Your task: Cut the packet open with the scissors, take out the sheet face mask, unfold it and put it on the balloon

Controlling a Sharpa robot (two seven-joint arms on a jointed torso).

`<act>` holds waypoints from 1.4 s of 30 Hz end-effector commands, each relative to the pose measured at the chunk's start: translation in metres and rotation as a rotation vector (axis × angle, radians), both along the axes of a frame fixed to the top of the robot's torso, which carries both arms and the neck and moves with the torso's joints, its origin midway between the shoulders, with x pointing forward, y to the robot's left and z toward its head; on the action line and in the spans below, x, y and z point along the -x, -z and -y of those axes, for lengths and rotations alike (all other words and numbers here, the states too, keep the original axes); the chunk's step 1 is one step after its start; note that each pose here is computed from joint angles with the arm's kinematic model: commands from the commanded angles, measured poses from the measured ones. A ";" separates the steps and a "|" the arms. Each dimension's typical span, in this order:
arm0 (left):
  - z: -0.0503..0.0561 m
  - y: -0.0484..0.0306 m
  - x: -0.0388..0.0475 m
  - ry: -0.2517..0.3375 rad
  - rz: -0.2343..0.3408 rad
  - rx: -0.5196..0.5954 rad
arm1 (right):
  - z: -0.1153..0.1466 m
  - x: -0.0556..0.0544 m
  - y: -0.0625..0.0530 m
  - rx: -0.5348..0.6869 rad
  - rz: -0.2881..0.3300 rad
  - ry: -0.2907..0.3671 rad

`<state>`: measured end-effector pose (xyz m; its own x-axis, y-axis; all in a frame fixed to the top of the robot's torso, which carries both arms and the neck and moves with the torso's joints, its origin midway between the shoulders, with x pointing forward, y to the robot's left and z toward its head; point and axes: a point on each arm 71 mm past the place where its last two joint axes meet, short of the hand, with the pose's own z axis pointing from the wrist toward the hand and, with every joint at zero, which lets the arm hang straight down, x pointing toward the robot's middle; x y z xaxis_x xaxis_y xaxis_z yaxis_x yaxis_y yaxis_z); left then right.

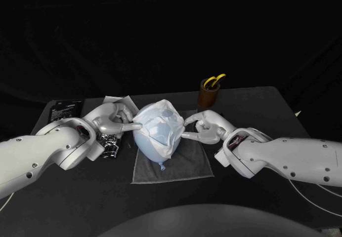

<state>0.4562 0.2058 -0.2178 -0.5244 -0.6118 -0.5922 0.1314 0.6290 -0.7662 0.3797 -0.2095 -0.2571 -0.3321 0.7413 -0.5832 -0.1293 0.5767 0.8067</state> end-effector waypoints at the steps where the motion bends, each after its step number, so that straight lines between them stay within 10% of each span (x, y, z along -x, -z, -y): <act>1: 0.003 0.0006 0.0009 0.012 -0.006 0.005 | -0.004 0.000 0.000 -0.003 0.005 -0.023; 42: 0.001 0.0010 0.0010 0.008 -0.011 0.000 | -0.003 -0.001 0.006 0.077 0.001 -0.030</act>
<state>0.4560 0.2063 -0.2179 -0.5248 -0.6124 -0.5913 0.1287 0.6296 -0.7662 0.3832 -0.2101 -0.2638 -0.3295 0.6896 -0.6449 -0.1337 0.6421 0.7549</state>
